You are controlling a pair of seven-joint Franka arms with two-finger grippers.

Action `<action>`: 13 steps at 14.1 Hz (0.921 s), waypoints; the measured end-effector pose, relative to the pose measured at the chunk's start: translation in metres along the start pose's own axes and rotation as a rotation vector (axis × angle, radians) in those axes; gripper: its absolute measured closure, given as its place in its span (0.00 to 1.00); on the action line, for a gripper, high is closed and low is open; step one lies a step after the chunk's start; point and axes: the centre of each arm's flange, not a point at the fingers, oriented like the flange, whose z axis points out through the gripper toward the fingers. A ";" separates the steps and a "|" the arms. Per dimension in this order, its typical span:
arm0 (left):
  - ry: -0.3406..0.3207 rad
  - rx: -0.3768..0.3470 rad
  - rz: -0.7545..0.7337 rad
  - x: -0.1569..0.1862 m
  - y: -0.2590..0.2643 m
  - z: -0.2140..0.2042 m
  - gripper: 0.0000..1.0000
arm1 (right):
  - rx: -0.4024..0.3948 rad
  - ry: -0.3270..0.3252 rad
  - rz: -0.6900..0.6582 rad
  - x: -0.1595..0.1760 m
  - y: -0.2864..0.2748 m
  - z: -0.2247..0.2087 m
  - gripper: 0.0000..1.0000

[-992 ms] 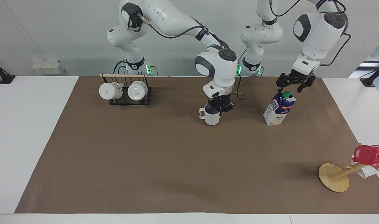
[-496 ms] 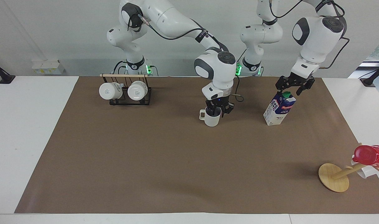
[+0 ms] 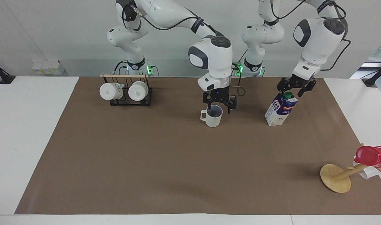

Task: Place cup and milk on table
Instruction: 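Carry the white mug to the table center and set it down, then open the right gripper and withdraw it from the mug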

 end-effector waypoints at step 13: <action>0.002 0.001 0.002 0.003 -0.001 0.023 0.28 | -0.100 0.066 -0.022 0.147 0.171 -0.197 0.00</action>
